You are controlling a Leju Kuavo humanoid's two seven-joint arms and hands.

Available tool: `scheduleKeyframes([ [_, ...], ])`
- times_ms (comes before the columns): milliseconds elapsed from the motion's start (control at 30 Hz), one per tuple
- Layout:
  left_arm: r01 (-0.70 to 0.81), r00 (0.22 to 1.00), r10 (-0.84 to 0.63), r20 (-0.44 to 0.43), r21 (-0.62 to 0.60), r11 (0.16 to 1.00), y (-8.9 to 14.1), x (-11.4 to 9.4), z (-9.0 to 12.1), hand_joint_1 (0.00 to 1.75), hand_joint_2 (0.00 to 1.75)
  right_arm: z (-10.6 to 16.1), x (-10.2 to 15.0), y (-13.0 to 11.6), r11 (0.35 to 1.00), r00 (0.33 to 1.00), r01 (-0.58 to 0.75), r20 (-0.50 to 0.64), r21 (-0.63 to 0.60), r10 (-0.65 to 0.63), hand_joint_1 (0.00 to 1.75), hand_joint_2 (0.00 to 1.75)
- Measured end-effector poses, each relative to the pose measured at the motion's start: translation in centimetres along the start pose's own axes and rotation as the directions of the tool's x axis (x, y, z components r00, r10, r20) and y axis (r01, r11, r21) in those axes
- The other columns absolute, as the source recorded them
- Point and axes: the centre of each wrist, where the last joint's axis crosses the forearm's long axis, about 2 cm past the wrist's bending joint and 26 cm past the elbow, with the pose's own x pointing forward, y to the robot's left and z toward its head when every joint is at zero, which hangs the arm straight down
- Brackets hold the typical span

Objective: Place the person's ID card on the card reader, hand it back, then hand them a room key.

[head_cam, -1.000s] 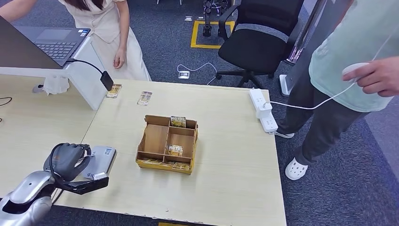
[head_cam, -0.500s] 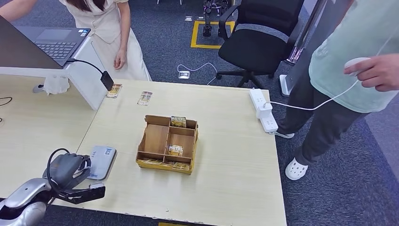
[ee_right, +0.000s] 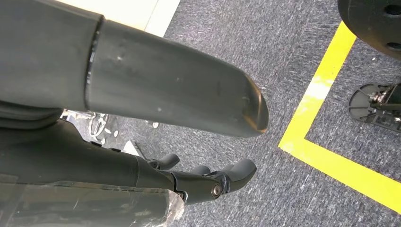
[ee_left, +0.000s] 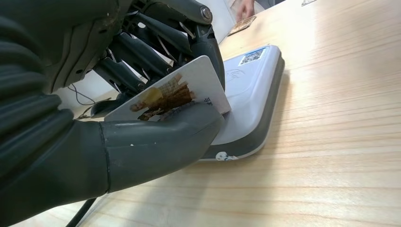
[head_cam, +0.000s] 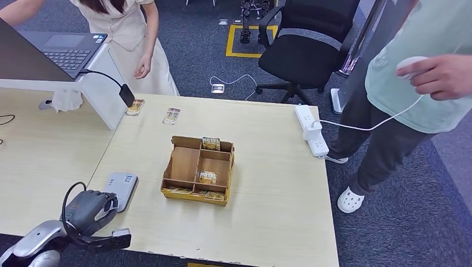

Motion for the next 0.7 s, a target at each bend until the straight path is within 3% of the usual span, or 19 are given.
scheduleKeyframes([
  [300,0.002,1.000,-0.003,0.023,0.017,1.000,-0.6,0.8,-0.1,1.75,1.75,0.0,-0.2,0.0,1.000,1.000,0.009,-0.003,0.005,-0.009,0.00,0.00],
  [400,0.009,0.999,-0.012,0.032,0.095,0.995,-0.3,1.0,-0.5,1.75,1.75,0.0,-0.2,0.0,1.000,1.000,0.010,-0.002,0.004,-0.010,0.00,0.00],
  [533,0.019,0.998,-0.035,0.049,0.300,0.954,2.2,1.4,-2.8,1.75,1.75,0.0,0.0,0.0,1.000,1.000,0.002,0.006,-0.007,-0.002,0.00,0.00],
  [700,0.084,0.995,-0.099,-0.001,0.527,0.846,7.2,1.4,-6.5,1.75,1.75,-0.2,0.5,-0.1,0.999,1.000,-0.017,0.019,-0.038,0.018,0.00,0.00],
])
